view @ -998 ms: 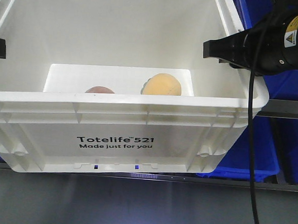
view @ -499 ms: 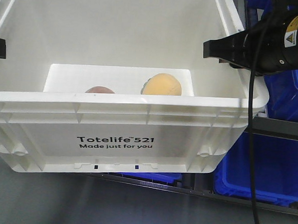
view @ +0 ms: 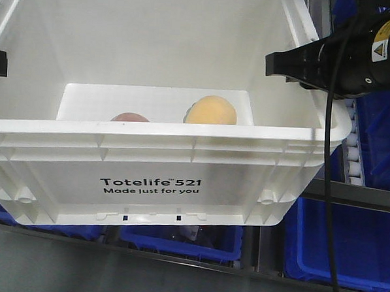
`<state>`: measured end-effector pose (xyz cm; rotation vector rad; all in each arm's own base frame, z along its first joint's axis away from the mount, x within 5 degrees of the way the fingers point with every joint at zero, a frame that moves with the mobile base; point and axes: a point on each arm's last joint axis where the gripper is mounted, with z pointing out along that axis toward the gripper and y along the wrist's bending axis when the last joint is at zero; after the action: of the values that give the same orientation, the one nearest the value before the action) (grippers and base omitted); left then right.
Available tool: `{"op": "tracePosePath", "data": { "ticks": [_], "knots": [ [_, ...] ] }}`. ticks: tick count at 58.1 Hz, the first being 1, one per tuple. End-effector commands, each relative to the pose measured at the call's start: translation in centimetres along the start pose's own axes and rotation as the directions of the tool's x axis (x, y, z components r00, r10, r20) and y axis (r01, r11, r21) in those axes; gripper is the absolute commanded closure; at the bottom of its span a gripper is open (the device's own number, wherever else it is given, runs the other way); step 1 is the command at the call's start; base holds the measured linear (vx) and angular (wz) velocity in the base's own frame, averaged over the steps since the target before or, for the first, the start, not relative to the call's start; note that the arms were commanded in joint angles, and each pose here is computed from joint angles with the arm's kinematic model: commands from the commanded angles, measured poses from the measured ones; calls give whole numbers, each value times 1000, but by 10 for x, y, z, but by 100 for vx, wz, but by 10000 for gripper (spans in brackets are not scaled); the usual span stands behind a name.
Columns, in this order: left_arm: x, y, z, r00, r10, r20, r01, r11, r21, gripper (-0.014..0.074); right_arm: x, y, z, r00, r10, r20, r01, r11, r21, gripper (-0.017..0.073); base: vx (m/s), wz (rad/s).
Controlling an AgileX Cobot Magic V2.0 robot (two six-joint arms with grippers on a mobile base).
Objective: Place moving items into box and shelve
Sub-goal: 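Hold the tote while the base aligns in front of a shelf slot, then push the tote with both grippers onto the shelf's roller track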
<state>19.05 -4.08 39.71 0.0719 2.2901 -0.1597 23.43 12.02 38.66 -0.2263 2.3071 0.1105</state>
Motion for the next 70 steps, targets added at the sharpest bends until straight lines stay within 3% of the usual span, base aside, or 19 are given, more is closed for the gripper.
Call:
{"op": "tracePosePath", "data": {
  "ticks": [1,70],
  "knots": [
    [-21,-3,-22,975,38,219,-44,999,21,454,-23,-3,-23,978,-40,205,43,999,-10,447,19,-23],
    [-21,-3,-22,975,38,219,-44,999,21,454,-22,-3,-23,978,-40,204,43,999,-10,447,9,-13]
  ]
}}
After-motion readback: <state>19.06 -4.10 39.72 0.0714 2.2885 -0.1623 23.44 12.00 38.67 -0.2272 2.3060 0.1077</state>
